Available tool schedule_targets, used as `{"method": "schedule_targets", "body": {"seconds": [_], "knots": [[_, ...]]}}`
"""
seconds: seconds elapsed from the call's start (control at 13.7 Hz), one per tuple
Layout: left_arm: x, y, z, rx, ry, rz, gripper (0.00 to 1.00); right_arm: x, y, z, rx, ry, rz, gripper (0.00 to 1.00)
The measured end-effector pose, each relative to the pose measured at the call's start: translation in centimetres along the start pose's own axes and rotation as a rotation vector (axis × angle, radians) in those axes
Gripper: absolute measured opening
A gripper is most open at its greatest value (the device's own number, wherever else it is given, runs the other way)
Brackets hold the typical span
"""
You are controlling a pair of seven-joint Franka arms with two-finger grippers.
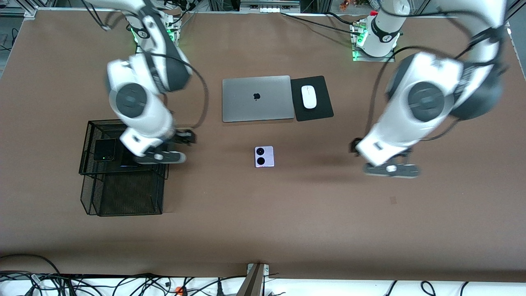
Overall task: Place phones with both arms
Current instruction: 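Release both phones and draw both grippers back up, then grasp the white flip phone beside the laptop with the right gripper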
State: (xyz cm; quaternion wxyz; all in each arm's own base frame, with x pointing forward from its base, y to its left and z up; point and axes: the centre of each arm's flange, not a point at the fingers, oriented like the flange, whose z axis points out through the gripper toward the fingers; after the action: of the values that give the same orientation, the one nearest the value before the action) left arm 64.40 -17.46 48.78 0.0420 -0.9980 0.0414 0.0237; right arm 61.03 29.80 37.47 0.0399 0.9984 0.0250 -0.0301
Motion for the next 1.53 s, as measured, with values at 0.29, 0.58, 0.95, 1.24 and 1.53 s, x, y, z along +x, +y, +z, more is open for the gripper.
{"method": "schedule_targets", "body": {"seconds": [0.29, 0.58, 0.95, 1.24, 1.53], "knots": [[-4.0, -9.3, -6.6, -0.048, 0.047, -0.013, 1.0, -0.1, -12.5, 4.2, 0.096, 0.044, 0.061, 1.0], [-9.9, -16.6, -9.9, -0.051, 0.084, -0.013, 1.0, -3.1, -21.7, 7.6, 0.126, 0.113, 0.034, 1.0], [-10.9, -16.6, -9.9, -0.051, 0.08, 0.006, 1.0, -4.9, -26.3, 13.1, 0.084, 0.165, -0.018, 1.0], [-11.1, -15.4, -9.8, -0.052, 0.06, 0.029, 1.0, -3.8, -25.6, 15.5, 0.059, 0.196, -0.029, 1.0], [-11.1, -15.3, -9.8, -0.052, 0.057, 0.03, 1.0, -2.1, -24.5, 16.0, 0.088, 0.233, -0.008, 1.0]]}}
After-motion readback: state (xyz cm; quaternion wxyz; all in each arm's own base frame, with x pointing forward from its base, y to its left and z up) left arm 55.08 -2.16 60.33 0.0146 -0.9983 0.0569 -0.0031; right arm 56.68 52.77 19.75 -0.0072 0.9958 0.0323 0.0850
